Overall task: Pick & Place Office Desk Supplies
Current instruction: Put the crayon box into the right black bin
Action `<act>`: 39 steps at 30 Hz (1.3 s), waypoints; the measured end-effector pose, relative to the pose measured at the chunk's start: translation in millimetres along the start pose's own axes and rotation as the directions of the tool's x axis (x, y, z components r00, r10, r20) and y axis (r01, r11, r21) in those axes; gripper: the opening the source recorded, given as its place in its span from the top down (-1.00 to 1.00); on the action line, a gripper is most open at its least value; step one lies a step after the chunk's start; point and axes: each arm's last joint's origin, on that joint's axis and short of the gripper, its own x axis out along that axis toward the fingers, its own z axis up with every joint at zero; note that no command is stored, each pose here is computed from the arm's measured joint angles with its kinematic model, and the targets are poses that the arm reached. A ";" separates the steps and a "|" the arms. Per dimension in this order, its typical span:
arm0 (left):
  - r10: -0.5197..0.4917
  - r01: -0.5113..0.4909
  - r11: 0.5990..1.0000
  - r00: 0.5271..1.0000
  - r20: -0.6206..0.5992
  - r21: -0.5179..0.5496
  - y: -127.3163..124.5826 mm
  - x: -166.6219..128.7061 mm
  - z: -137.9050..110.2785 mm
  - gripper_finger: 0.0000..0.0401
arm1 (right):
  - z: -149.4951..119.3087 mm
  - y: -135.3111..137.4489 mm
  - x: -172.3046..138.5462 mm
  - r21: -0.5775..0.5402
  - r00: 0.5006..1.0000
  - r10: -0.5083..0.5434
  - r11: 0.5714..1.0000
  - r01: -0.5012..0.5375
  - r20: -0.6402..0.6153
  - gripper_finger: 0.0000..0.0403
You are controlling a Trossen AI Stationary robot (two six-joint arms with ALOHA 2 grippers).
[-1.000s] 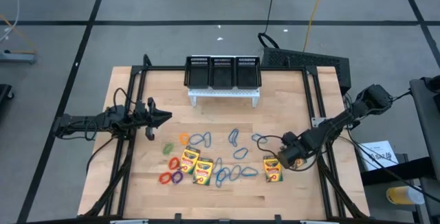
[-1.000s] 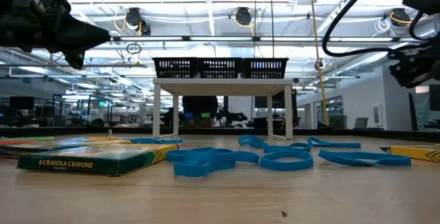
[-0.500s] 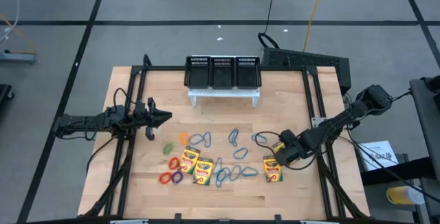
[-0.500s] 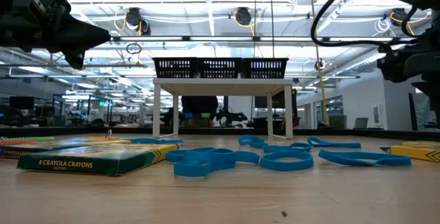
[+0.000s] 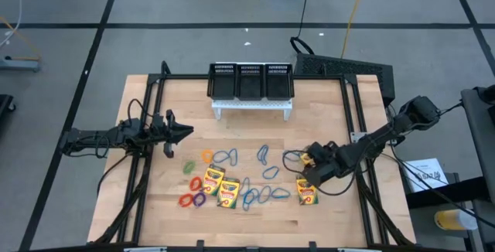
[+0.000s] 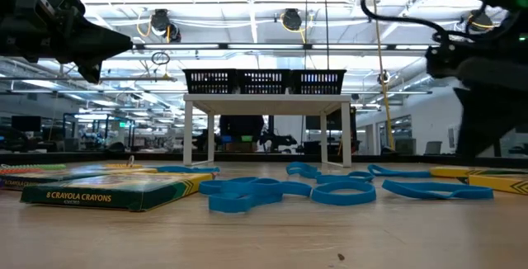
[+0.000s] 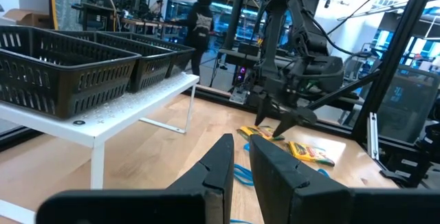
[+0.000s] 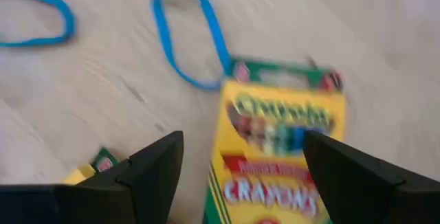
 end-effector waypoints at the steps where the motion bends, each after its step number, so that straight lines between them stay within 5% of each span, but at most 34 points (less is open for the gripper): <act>1: 0.000 0.000 1.000 1.000 0.000 0.000 0.0 0.0 0.1 0.72 | 1.3 1.3 0.3 -0.033 1.000 0.020 0.999 -0.020 -0.007 -0.43; 5: -0.001 0.001 1.000 1.000 0.000 0.000 -0.1 0.0 0.1 0.72 | 0.2 4.9 -0.8 -0.201 0.985 0.110 0.970 -0.136 -0.134 -0.43; 10: 0.000 0.000 1.000 1.000 0.000 0.000 0.0 0.0 0.1 0.72 | -6.0 4.8 -2.7 -0.277 0.953 0.139 0.936 -0.215 -0.268 -0.43; 29: 0.000 0.000 1.000 1.000 0.000 0.000 0.0 0.0 0.1 0.72 | 47.1 -18.1 22.7 -0.084 0.993 0.039 0.995 -0.048 -0.114 -0.43; 39: 0.000 0.000 1.000 1.000 0.000 0.000 0.0 0.0 0.1 0.72 | 43.2 -16.4 52.8 -0.436 0.980 -0.076 0.900 -0.011 -0.182 -0.41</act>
